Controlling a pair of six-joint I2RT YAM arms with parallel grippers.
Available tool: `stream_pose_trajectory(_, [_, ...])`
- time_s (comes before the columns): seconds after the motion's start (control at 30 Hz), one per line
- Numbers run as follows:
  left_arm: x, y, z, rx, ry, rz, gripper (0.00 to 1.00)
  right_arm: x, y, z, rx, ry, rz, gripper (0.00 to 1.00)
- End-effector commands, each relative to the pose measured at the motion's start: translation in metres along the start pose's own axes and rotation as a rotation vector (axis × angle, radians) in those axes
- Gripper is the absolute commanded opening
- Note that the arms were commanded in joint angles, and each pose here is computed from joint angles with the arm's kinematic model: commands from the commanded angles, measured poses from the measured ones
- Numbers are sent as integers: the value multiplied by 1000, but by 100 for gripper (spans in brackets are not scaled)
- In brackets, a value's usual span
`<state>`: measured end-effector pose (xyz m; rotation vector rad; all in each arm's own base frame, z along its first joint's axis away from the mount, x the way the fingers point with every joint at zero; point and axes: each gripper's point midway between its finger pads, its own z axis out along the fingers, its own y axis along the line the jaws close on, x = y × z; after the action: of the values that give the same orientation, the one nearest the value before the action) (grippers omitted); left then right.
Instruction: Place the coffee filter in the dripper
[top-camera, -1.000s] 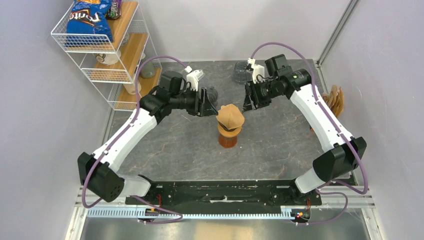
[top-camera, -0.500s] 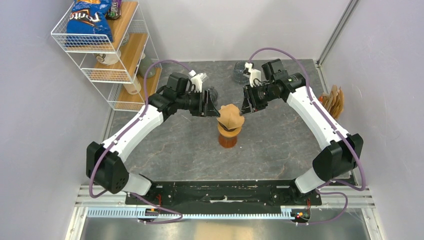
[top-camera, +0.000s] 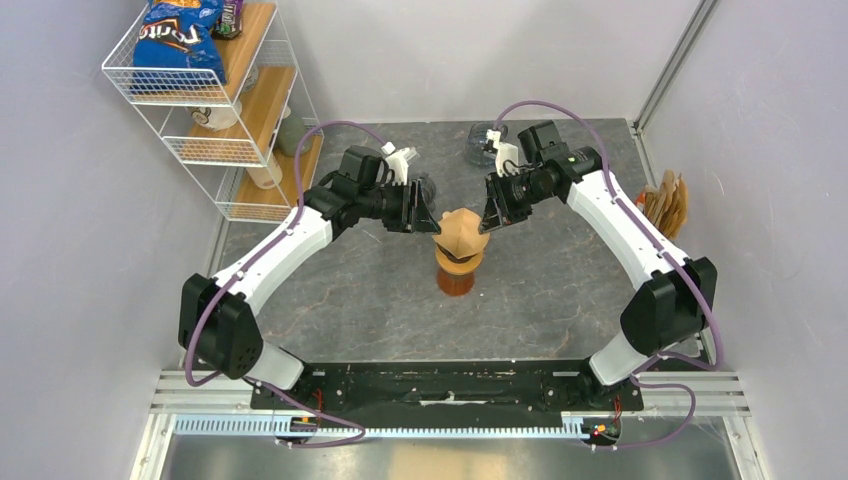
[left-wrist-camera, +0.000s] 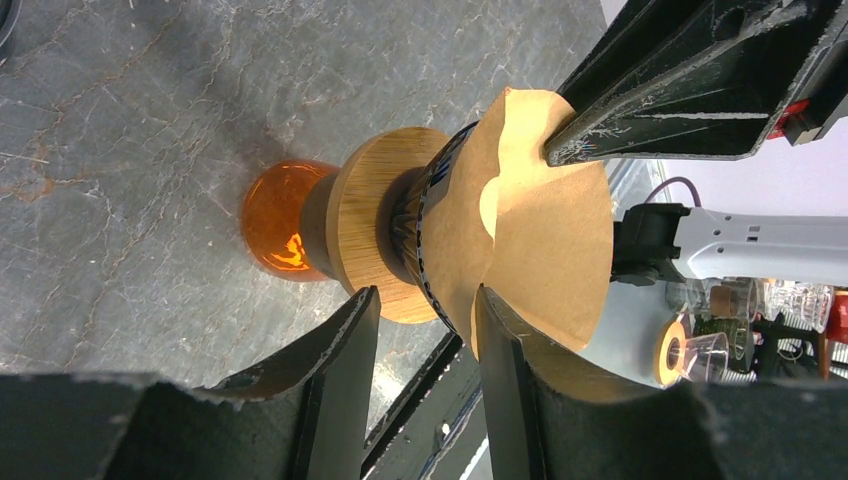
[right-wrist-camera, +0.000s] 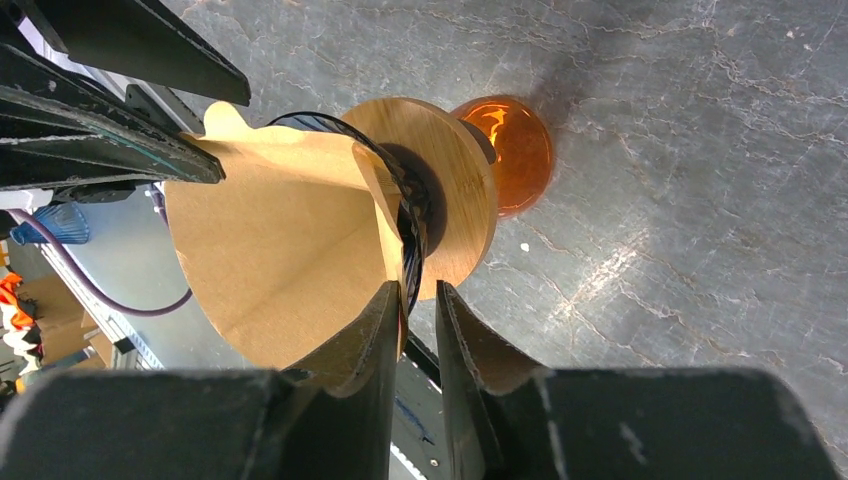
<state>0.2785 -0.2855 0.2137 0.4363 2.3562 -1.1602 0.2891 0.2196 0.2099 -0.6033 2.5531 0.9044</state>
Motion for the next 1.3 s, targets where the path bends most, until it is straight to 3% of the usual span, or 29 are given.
stream_pose_trajectory(0.0, [-2, -5, 2, 37, -6, -9, 47, -6, 0, 3, -8, -22, -4, 26])
stream_pose_trajectory(0.63, [5, 4, 5, 15, 10, -17, 48, 2, 2, 3, -17, -16, -3, 27])
stream_pose_trajectory(0.9, [-24, -25, -13, 65, -66, 58, 64, -26, 23, -21, -49, -114, -71, 40])
stream_pose_trajectory(1.03, [-40, -44, -30, 106, -121, 110, 73, -39, 37, -39, -66, -174, -123, 52])
stream_pose_trajectory(1.27, [-68, -52, -90, 127, -321, 108, 81, -45, 59, -90, -24, -327, -272, 69])
